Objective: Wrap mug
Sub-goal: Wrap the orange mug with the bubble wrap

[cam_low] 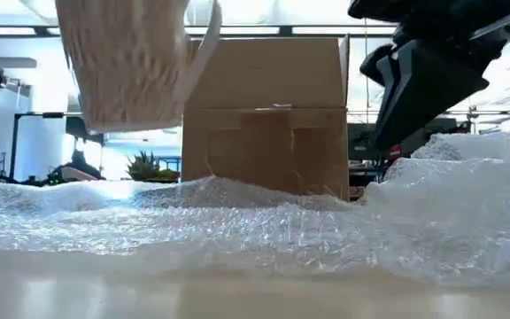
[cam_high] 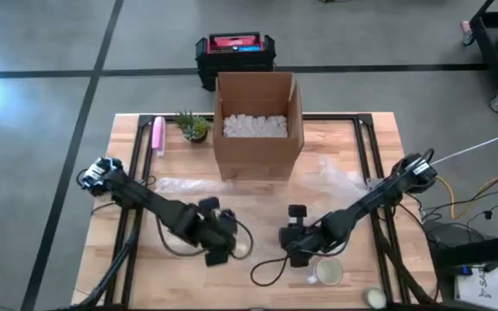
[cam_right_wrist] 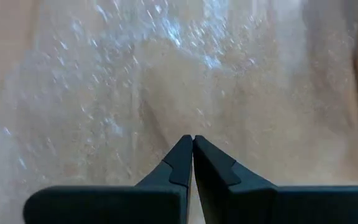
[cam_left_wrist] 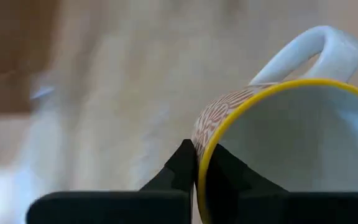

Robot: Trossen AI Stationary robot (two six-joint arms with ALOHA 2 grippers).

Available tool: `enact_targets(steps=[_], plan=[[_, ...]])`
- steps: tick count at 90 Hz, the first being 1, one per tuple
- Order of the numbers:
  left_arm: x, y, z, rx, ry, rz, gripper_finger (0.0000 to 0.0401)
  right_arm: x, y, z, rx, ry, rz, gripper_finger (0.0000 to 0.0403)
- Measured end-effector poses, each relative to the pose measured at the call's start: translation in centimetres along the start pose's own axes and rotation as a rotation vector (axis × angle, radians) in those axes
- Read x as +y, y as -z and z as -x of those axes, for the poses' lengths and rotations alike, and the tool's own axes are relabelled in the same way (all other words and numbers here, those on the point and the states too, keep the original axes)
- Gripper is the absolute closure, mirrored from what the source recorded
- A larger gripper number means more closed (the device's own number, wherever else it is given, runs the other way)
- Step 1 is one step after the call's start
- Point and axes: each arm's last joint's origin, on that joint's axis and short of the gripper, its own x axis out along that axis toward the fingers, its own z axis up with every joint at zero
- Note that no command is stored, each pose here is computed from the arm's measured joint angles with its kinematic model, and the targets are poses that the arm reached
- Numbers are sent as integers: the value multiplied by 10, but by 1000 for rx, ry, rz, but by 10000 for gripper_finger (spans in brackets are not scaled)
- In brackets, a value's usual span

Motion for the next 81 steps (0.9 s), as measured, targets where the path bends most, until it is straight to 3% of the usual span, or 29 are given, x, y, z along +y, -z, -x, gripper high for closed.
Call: enact_targets(steps=[22,48,59,69,81], plan=[[26,-4,-49,41,-52,41,398,2,10,-12,-64,-61,-33,403],[50,-13,-61,71,-56,37,399,2,12,-13,-71,-65,-36,403],[57,-13,-71,101,-2,66,396,2,14,-14,-66,-67,-39,403],[57,-6,-80,107,-8,72,370,3,16,-15,-52,-85,-66,403],[57,-1,-85,134,-11,78,307,3,17,-15,-47,-90,-86,403]])
